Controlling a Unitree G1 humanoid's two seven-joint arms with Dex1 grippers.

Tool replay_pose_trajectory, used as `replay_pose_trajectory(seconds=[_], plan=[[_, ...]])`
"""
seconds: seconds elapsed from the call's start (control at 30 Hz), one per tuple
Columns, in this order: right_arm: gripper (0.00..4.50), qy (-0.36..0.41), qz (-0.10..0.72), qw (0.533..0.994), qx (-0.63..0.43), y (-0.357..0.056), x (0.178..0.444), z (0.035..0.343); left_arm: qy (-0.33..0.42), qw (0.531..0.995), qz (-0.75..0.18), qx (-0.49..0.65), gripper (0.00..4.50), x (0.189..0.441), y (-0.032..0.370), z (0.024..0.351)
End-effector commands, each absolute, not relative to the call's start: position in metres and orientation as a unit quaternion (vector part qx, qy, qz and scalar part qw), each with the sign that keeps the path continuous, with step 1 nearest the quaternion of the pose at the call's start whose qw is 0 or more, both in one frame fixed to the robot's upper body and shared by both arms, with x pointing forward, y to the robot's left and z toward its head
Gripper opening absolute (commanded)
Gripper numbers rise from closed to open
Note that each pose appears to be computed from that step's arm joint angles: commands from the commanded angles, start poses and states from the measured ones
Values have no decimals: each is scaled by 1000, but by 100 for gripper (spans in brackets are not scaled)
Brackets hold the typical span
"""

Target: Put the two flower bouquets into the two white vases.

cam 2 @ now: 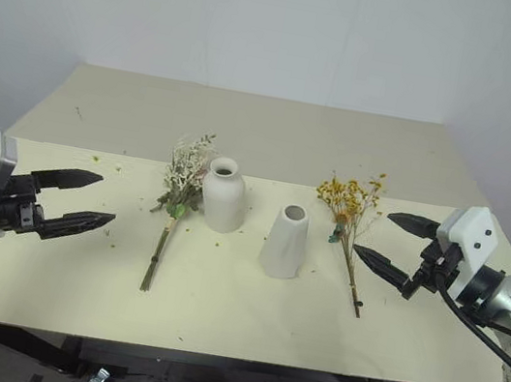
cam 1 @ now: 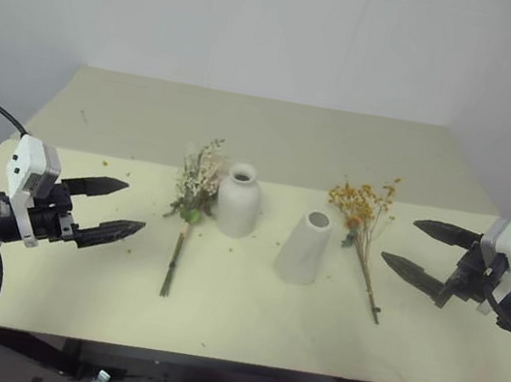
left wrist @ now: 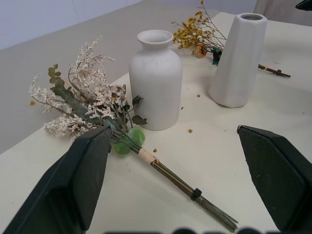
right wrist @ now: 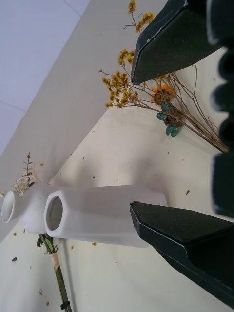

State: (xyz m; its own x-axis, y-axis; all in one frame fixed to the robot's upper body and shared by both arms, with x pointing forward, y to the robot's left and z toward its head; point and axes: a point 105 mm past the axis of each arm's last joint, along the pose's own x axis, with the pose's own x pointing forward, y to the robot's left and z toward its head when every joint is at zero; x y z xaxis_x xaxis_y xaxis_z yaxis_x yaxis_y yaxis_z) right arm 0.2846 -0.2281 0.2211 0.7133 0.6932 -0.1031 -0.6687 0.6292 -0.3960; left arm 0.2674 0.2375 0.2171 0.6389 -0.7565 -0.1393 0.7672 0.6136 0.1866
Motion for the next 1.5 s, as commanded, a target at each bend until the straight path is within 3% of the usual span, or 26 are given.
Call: replay_pose_trajectory(seconds=[0.03,0.23,0.4,0.7,0.97,1.07,1.33,1.47,1.5], plan=[[449,-47,375,899,-220,-227,282,232,3,896,-424,132,450,266,236,229],[449,-49,370,901,-219,-228,281,232,16,908,-393,146,450,279,237,225],[449,-52,369,902,-219,-227,283,232,135,919,-344,135,450,298,230,206],[449,-64,374,900,-216,-220,286,233,266,902,-322,112,450,327,186,183],[449,-79,372,899,-216,-216,284,237,366,885,-259,125,450,357,159,138],[450,-81,370,900,-216,-216,282,237,379,886,-233,132,397,366,162,128],[450,-79,363,904,-213,-218,279,235,345,908,-197,130,137,382,180,144],[450,-79,362,904,-212,-218,280,233,321,918,-189,132,25,386,185,155],[450,-79,362,905,-211,-218,281,233,310,922,-187,137,17,388,186,160]])
